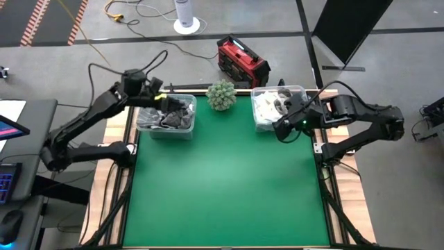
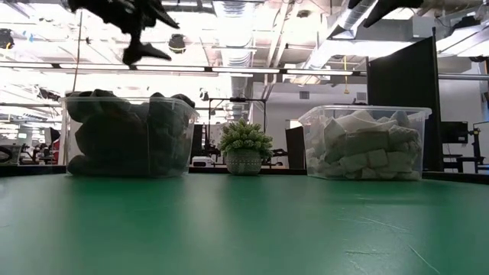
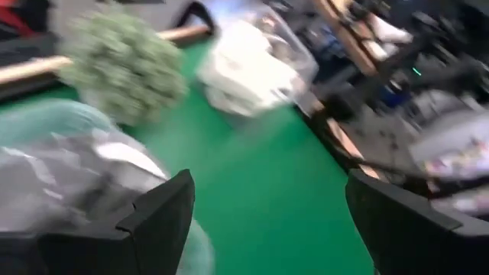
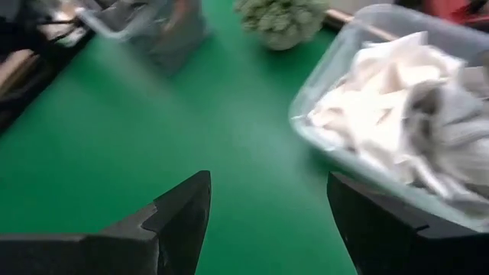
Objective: Sort towels by color in basket
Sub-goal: Return to Home Position
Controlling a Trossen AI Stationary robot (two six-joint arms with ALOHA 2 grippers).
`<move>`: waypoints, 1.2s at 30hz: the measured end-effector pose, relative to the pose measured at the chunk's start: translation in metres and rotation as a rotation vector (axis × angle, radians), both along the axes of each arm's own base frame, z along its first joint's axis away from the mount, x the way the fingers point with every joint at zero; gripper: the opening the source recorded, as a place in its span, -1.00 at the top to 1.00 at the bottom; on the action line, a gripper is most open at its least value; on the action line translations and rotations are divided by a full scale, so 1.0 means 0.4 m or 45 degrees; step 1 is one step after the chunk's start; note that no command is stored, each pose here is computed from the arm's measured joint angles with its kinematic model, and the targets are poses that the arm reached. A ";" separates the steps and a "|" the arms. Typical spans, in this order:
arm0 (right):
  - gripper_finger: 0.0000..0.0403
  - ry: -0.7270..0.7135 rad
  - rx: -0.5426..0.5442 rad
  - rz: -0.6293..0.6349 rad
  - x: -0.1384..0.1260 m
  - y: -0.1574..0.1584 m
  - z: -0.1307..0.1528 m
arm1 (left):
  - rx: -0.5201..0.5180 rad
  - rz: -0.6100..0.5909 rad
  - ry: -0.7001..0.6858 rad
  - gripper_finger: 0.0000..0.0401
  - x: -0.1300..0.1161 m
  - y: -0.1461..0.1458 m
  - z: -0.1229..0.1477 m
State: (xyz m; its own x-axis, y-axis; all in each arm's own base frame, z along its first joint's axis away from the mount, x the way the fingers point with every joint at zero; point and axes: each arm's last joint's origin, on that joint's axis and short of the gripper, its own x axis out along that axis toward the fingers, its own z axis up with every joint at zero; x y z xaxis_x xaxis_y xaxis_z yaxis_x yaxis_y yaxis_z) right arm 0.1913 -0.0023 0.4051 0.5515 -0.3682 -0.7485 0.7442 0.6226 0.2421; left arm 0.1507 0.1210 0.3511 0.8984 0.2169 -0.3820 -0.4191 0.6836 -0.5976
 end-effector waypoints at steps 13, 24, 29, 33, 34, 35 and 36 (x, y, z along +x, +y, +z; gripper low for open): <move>-0.44 -0.472 0.129 -0.004 -0.062 0.028 -0.140 | 0.161 -0.296 -0.131 -0.59 -0.067 -0.251 -0.018; -0.44 -0.946 0.174 -0.087 -0.122 0.014 -0.323 | 0.200 -0.266 -0.431 -0.31 -0.084 -0.312 -0.188; -0.44 -1.064 0.116 -0.172 -0.173 0.003 -0.337 | 0.189 -0.230 -0.502 -0.16 -0.083 -0.310 -0.240; -0.44 -1.186 0.066 -0.213 -0.228 -0.007 -0.344 | 0.196 -0.196 -0.519 -0.04 -0.085 -0.308 -0.277; -0.44 -1.220 0.061 -0.214 -0.242 -0.009 -0.347 | 0.196 -0.188 -0.508 -0.01 -0.086 -0.308 -0.288; -0.44 -1.257 0.059 -0.220 -0.255 -0.011 -0.350 | 0.197 -0.182 -0.507 0.02 -0.086 -0.307 -0.299; -0.44 -1.289 0.060 -0.231 -0.267 -0.013 -0.357 | 0.198 -0.172 -0.513 0.05 -0.087 -0.307 -0.310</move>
State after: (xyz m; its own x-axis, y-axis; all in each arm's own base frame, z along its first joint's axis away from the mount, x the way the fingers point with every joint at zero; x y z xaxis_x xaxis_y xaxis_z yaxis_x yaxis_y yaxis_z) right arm 0.0843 -0.0074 0.2624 0.8709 -0.4911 0.0207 0.2595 0.4951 0.8292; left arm 0.1159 -0.0017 0.2273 0.9929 0.1147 0.0323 -0.0748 0.8109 -0.5804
